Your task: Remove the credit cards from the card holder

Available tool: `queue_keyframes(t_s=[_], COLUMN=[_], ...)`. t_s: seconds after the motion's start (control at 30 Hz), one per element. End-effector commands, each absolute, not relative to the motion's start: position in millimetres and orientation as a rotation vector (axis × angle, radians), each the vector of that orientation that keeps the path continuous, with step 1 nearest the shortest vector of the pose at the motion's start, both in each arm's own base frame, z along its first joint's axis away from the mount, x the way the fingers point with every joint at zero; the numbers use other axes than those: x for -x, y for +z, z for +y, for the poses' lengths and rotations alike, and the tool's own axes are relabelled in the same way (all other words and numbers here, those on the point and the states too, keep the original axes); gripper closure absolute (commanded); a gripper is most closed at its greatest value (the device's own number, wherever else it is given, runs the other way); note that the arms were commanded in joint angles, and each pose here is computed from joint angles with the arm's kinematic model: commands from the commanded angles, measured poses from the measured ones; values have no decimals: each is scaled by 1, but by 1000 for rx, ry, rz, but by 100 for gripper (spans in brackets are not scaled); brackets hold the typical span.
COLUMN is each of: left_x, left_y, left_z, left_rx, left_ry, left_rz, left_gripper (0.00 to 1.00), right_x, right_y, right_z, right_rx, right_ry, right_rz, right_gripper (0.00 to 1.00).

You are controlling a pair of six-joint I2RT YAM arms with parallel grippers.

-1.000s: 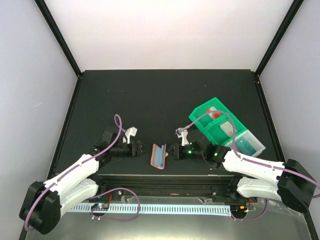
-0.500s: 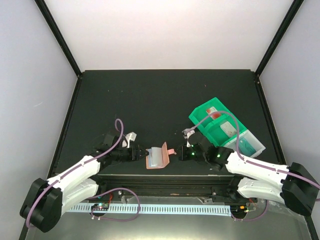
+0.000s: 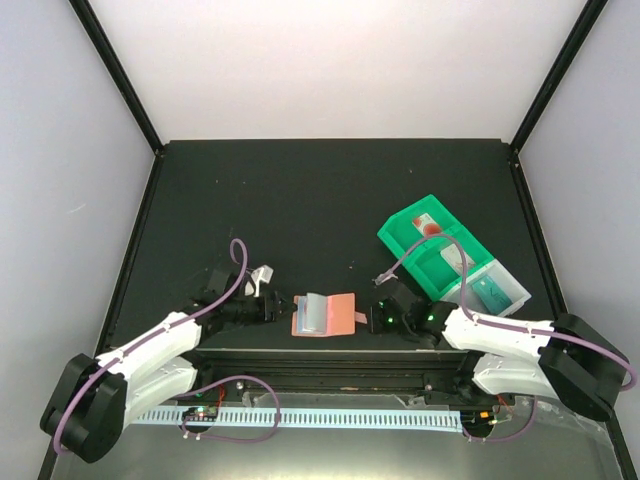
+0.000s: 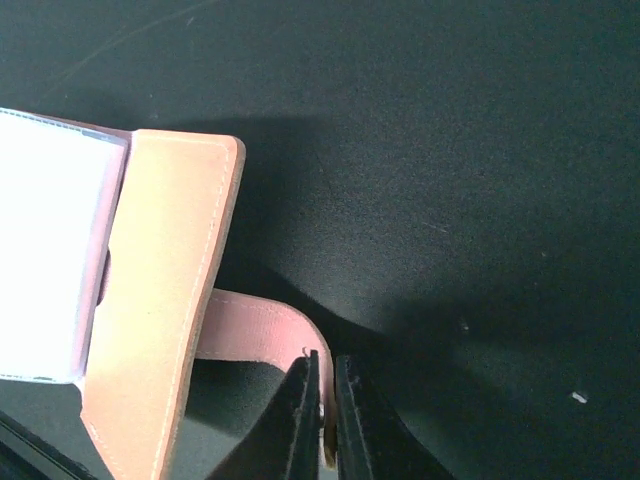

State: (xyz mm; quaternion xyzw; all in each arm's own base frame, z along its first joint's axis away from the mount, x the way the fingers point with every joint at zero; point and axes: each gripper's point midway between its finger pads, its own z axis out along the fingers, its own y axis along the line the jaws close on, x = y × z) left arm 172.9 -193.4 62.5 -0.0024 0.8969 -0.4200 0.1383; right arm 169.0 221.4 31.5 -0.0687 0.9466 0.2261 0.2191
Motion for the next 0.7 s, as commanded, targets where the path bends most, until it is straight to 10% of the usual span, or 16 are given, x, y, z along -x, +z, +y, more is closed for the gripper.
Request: queue_keyframes(t_s=[0.0, 0.23, 0.67], left_x=[-175, -183, -193], left_y=[84, 98, 99], left_z=[-206, -216, -238], left_rx=[-32, -18, -26], left_ry=[-1342, -1443, -1491], left_rz=[2496, 2417, 2424], left_gripper=[41, 35, 30], right_x=[-179, -180, -177], right_y=[46, 74, 117], right_z=[225, 229, 254], right_rx=[185, 202, 257], right_ry=[628, 662, 847], right_rz=[2567, 2539, 2471], right_gripper=[92, 72, 69])
